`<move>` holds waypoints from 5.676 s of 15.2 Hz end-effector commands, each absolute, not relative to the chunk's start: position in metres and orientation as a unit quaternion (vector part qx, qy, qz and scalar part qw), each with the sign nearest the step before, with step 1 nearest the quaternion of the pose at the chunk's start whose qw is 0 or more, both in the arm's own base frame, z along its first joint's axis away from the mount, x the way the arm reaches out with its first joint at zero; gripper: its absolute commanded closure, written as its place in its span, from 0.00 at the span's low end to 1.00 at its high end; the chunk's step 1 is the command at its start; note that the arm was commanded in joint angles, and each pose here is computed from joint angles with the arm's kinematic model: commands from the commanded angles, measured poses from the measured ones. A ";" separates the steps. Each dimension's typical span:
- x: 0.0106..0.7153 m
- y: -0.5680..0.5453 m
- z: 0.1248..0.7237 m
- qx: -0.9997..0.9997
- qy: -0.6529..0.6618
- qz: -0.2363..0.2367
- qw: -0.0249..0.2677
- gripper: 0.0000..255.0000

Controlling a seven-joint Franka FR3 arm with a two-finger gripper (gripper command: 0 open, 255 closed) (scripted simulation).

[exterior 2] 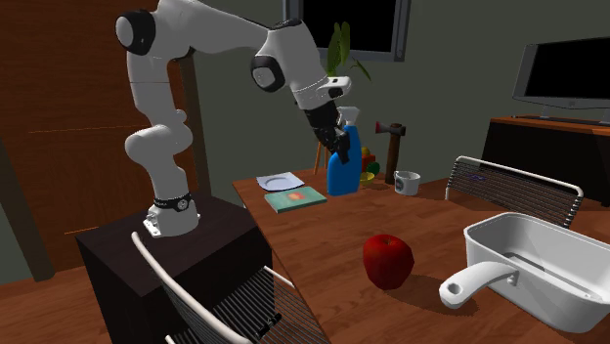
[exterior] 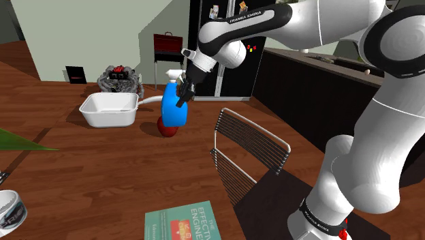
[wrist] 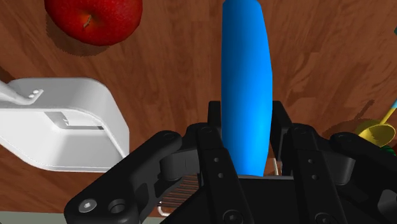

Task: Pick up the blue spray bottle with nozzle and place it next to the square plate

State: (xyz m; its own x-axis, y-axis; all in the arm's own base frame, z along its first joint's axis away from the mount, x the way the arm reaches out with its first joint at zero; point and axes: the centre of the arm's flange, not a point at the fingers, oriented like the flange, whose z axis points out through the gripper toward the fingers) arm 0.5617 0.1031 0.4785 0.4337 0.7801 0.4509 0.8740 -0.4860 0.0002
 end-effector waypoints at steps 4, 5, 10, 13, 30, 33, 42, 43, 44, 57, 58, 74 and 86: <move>0.562 0.103 0.505 -0.839 -0.493 -0.200 0.117 1.00; 0.562 0.103 0.511 -0.839 -0.493 -0.200 0.117 1.00; 0.562 0.103 0.537 -0.839 -0.493 -0.200 0.117 1.00; 0.562 0.103 0.553 -0.839 -0.493 -0.200 0.117 1.00; 0.524 0.158 0.615 -0.839 -0.493 -0.200 0.117 1.00; 0.502 0.191 0.615 -0.839 -0.493 -0.200 0.117 1.00; 0.435 0.289 0.615 -0.839 -0.493 -0.200 0.117 1.00; 0.428 0.300 0.616 -0.839 -0.493 -0.200 0.117 1.00; 0.420 0.311 0.616 -0.839 -0.493 -0.200 0.117 1.00; 0.324 0.452 0.616 -0.839 -0.493 -0.200 0.117 1.00; 0.316 0.463 0.616 -0.839 -0.493 -0.200 0.117 1.00; 0.251 0.560 0.580 -0.839 -0.493 -0.200 0.117 1.00; 0.251 0.560 0.516 -0.839 -0.493 -0.200 0.117 1.00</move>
State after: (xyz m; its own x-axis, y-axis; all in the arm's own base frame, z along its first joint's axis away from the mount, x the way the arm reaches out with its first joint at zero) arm 0.2516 0.5602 0.5218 0.4341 0.7804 0.4500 0.8738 -0.4862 0.0002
